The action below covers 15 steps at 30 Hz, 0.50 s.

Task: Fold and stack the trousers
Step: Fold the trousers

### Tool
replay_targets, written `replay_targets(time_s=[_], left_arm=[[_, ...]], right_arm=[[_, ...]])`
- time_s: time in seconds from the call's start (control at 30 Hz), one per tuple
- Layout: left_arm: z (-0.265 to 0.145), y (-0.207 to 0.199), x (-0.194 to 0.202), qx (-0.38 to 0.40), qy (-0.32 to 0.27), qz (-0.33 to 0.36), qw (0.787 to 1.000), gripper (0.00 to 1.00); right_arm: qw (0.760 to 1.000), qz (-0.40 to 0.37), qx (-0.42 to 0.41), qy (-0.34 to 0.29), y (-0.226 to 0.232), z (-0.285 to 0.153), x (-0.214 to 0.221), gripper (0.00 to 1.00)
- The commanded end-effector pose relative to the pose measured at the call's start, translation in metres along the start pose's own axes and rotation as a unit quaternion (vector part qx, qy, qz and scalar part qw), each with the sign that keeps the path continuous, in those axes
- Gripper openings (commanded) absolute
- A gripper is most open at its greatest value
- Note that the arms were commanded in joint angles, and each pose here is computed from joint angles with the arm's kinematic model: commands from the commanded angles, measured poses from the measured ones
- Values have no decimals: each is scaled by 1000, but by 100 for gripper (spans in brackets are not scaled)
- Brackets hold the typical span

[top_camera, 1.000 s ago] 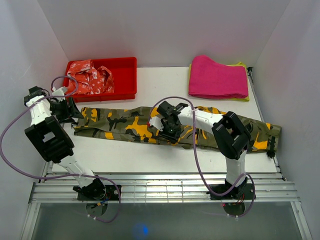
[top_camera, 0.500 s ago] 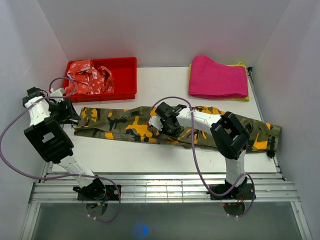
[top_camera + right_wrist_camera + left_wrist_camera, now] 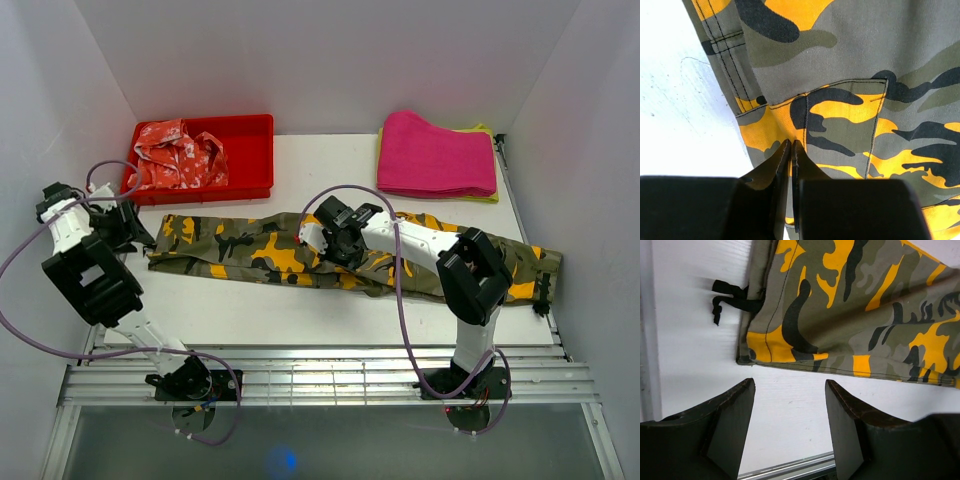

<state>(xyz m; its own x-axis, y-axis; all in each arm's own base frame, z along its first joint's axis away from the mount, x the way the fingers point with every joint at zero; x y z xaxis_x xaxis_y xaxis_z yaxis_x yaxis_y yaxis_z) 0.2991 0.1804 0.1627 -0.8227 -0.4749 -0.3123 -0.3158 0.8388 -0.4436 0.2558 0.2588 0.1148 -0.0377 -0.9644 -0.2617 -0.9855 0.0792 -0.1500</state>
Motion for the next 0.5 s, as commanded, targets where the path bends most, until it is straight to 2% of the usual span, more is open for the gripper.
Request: replay_targets(time_s=[0.0, 0.13, 0.33, 0.47], left_arm=[[18, -3, 4, 46, 11, -41, 998, 69], [34, -1, 11, 66, 26, -78, 994, 70], [49, 6, 14, 56, 36, -115, 991, 70], [53, 10, 14, 47, 37, -125, 990, 64]], right_arm=[[999, 5, 5, -39, -3, -17, -14, 8], [999, 5, 5, -45, -2, -20, -15, 8], [999, 6, 8, -49, -3, -24, -15, 8], [998, 7, 6, -54, -2, -25, -16, 8]])
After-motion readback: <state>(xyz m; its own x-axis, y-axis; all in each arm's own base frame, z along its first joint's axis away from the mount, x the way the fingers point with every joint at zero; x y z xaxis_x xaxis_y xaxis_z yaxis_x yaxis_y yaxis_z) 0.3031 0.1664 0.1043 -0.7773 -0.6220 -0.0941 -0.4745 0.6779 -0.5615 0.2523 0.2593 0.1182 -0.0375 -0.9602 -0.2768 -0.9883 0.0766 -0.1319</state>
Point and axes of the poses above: each gripper's point midway between its finger pads, its own z axis out along the fingers, its own y axis along the line the jaws close on, x = y × z, the point moved 6 cm from there along -z, back along the fingers, and after that the axes turned 10 degrees about -z, right-handed, at the moved point
